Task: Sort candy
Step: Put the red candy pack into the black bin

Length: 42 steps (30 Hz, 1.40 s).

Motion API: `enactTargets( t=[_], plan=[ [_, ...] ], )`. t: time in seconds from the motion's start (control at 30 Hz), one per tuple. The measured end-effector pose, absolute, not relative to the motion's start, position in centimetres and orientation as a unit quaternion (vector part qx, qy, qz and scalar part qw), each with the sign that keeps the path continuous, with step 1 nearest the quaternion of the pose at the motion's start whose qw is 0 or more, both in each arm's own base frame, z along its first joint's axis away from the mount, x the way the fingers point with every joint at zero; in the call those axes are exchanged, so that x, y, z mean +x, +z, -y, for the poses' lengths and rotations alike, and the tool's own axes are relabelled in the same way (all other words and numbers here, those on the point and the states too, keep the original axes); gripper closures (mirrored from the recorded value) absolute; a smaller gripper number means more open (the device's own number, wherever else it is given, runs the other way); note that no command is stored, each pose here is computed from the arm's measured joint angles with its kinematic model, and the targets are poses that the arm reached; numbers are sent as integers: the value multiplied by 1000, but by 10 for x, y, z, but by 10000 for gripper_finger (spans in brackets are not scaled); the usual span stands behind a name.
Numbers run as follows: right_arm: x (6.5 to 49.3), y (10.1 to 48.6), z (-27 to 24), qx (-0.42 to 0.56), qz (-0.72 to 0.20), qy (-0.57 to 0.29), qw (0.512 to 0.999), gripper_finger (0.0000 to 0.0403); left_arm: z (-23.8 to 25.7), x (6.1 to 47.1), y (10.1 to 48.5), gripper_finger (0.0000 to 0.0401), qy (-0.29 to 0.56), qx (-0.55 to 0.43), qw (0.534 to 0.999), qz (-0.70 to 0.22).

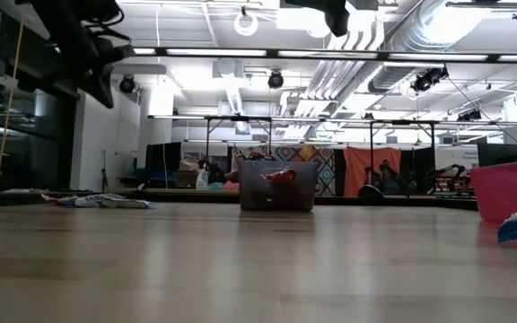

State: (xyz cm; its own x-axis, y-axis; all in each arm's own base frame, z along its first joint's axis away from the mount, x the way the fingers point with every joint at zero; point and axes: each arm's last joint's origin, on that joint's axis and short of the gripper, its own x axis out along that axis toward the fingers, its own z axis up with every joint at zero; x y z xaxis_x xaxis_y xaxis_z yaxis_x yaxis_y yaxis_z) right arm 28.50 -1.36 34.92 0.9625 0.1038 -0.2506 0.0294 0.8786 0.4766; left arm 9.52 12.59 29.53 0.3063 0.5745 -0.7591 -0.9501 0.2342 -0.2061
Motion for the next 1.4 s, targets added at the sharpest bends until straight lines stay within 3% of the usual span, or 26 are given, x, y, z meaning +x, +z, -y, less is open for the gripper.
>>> enactTargets(
  t=[0.3,0.9,1.4],
  plan=[
    [285,349,14,249,-135,19,959,167,-133,99,237,375,533,-366,660,-382],
    [285,348,14,257,-141,17,956,167,-158,116,185,193,543,-364,568,-500],
    [284,344,14,260,-162,11,952,167,-167,124,139,180,541,-395,508,-542]
  ],
)
